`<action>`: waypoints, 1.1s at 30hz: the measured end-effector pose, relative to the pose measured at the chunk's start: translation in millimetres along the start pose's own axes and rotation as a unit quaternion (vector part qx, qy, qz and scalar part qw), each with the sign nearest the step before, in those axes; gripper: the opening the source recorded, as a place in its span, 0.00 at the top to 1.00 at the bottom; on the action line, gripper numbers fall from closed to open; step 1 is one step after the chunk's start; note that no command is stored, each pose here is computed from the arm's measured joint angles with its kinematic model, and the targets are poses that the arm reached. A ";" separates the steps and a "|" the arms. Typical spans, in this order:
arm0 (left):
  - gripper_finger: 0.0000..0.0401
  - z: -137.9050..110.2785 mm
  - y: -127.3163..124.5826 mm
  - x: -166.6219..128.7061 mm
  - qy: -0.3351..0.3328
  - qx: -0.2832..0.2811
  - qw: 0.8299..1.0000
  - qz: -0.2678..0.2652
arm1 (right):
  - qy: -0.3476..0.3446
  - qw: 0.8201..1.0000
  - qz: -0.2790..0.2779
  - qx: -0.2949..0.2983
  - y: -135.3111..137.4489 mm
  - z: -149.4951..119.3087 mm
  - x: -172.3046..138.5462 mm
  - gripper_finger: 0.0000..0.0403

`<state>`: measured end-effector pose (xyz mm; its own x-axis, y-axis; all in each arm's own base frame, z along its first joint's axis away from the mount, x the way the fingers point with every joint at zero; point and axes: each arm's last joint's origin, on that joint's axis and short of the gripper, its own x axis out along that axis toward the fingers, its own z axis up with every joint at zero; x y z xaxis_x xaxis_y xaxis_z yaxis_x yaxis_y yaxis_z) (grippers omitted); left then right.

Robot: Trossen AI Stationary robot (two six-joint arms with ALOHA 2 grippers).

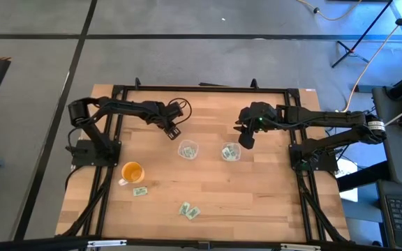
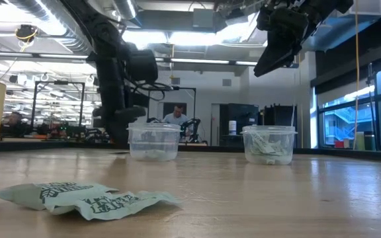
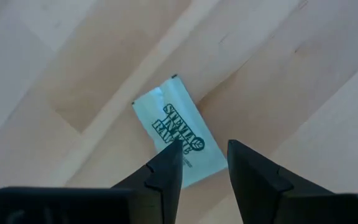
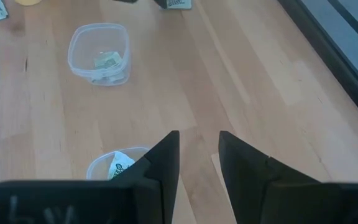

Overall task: Pick and place Stevia / Truvia into bins
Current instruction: Put the stevia packet into the left transparent container

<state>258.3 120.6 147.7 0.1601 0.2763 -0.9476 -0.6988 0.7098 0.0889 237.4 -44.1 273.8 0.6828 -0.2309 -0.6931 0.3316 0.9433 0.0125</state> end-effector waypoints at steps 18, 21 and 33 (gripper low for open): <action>0.78 -3.4 -3.2 19.2 0.038 0.008 0.999 0.007 | 0.000 1.000 0.000 -0.002 0.0 0.0 0.0 0.71; 0.82 -3.5 -3.3 19.4 0.038 0.010 0.999 0.005 | 0.000 1.000 0.000 -0.002 0.0 0.0 0.0 0.71; 0.90 -3.8 -3.4 19.9 0.039 0.024 0.999 0.004 | 0.000 1.000 0.000 -0.002 0.1 0.0 0.0 0.71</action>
<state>261.2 121.2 127.4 0.0987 0.2328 -0.9675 -0.6658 0.7380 0.1097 237.4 -44.1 273.7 0.6826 -0.2308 -0.6934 0.3295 0.9441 0.0101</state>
